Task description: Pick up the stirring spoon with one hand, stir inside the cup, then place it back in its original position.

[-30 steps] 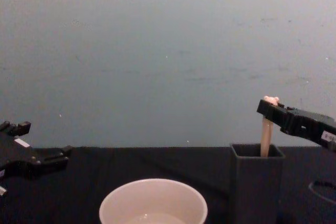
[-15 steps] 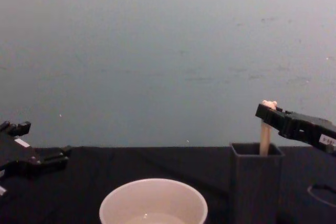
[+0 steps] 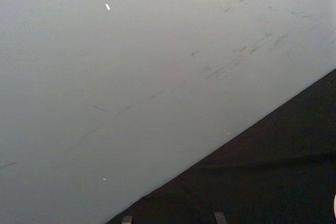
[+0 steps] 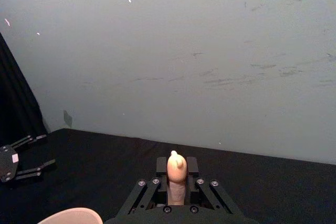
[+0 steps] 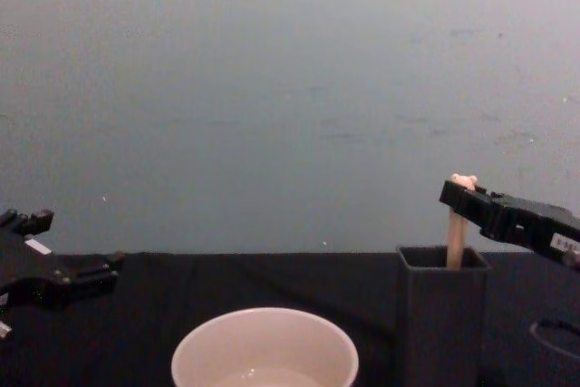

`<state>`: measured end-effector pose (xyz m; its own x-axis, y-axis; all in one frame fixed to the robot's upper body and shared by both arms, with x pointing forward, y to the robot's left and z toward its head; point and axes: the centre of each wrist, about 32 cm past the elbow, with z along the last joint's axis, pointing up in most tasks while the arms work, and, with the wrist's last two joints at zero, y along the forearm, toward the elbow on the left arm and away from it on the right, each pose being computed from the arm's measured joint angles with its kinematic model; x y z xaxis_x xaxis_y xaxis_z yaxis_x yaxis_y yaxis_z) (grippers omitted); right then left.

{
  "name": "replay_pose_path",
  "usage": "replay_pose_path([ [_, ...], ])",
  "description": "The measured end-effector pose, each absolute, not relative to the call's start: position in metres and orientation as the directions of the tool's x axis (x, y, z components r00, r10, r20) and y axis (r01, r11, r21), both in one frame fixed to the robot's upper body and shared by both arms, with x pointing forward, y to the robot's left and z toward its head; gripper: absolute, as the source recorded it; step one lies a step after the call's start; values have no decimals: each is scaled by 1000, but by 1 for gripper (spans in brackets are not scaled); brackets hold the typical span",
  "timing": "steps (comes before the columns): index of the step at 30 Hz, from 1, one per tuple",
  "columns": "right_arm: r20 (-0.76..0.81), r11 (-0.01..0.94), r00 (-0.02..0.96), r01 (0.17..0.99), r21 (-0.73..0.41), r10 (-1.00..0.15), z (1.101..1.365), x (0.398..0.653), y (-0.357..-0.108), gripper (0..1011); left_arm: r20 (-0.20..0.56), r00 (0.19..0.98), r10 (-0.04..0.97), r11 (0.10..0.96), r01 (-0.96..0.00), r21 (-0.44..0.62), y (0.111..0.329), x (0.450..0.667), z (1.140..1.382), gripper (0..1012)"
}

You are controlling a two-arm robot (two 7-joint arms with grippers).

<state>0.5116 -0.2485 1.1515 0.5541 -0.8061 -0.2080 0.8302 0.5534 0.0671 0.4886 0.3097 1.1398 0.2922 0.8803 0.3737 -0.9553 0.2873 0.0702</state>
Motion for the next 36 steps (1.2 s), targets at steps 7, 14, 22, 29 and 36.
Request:
replay_pose_path([
  [7, -208, 552, 553, 831, 68, -807, 1152, 512, -249, 214, 374, 292, 880, 287, -955, 70, 310, 489, 1140, 1001],
  [14, -208, 551, 552, 831, 69, -807, 1152, 512, -249, 227, 374, 292, 880, 287, -955, 70, 310, 489, 1140, 1002],
  [22, -208, 551, 552, 832, 69, -807, 1152, 512, -249, 435, 374, 292, 880, 287, -955, 70, 310, 489, 1140, 1001],
  [29, -209, 551, 552, 832, 69, -807, 1152, 512, -249, 660, 374, 292, 880, 287, -955, 70, 310, 489, 1140, 1001],
  [36, -209, 551, 552, 832, 69, -807, 1152, 512, -249, 868, 374, 292, 880, 287, -955, 70, 310, 489, 1140, 1001],
])
